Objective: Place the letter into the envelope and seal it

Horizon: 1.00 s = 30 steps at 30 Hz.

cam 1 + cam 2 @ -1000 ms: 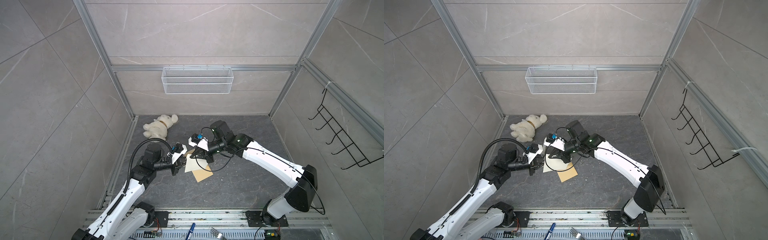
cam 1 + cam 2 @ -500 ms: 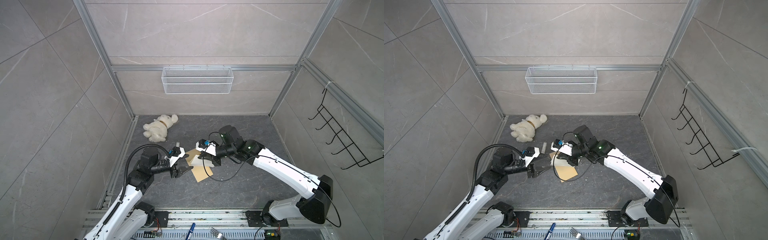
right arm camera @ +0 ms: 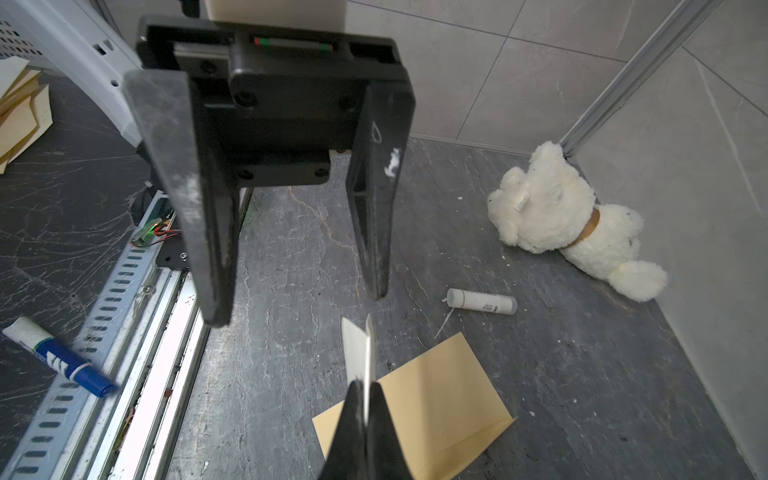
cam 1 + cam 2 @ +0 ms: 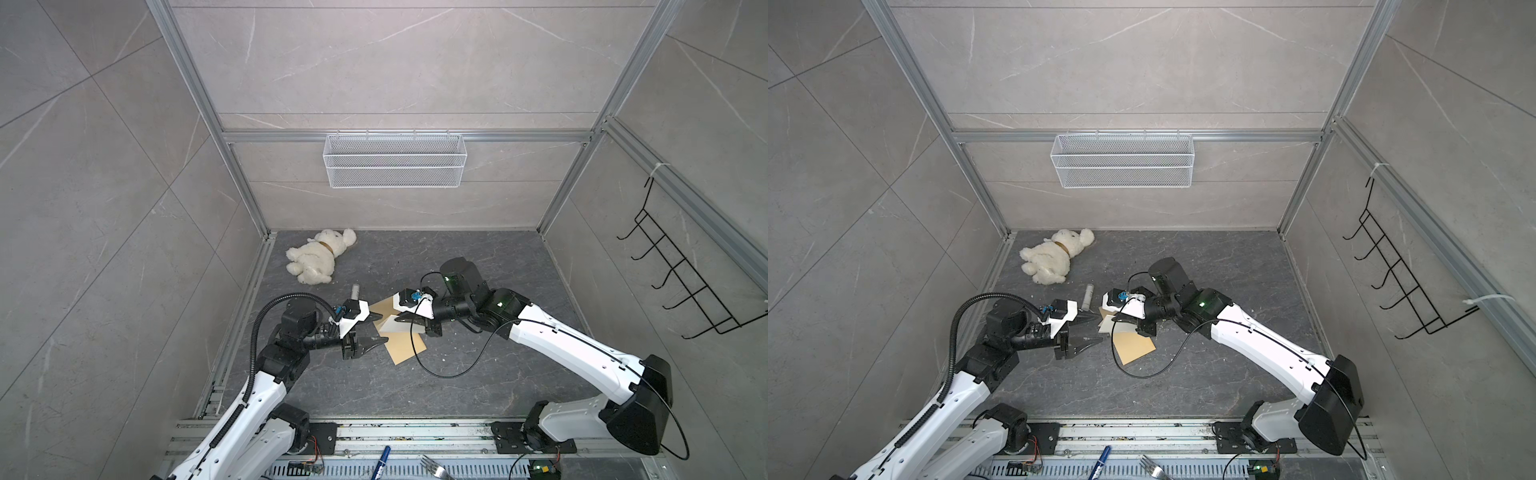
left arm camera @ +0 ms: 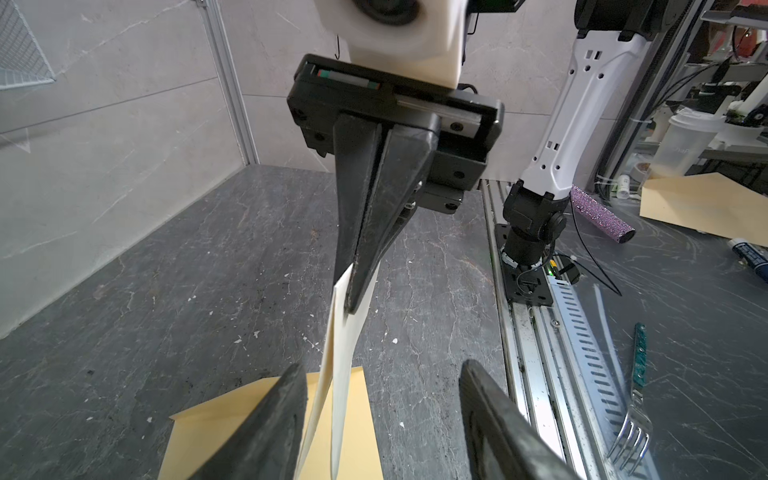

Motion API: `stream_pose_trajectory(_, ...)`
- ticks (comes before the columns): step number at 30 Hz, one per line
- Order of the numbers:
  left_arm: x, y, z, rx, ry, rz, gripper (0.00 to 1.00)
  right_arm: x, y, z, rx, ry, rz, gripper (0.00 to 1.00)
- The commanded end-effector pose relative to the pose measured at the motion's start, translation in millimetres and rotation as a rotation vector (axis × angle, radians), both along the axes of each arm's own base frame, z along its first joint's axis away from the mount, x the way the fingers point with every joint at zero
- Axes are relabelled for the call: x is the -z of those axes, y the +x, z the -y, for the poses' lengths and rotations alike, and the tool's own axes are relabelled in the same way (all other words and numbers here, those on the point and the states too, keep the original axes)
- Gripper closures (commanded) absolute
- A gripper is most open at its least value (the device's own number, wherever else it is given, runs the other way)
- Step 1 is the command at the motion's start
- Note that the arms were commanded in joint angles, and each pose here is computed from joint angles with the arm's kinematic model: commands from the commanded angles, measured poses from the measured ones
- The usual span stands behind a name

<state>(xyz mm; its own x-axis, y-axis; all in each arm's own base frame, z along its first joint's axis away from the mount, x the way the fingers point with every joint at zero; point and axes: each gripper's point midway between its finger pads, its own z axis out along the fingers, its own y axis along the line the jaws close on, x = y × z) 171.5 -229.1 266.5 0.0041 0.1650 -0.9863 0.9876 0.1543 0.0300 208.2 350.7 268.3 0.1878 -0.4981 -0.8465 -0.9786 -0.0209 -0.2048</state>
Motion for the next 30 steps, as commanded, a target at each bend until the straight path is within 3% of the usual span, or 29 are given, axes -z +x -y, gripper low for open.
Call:
stream_pose_trajectory(1,-18.0,-4.6,1.2,0.037,-0.035,0.052,0.44,0.6,-8.3,-8.3,-0.054,0.014,0.014,1.0)
stream_pose_trajectory(15,-18.7,-5.6,0.1,0.035,-0.028,0.076,0.63,3.8,-20.4,-22.9,-0.105,0.006,0.006,1.0)
stream_pose_trajectory(24,-17.0,-7.1,0.1,0.043,-0.02,0.076,0.98,3.0,-18.7,-28.0,-0.103,0.006,-0.001,1.0)
stream_pose_trajectory(30,-16.4,-7.1,0.3,0.046,-0.017,0.07,1.0,-0.4,-18.8,-28.1,-0.096,0.015,-0.007,1.0)
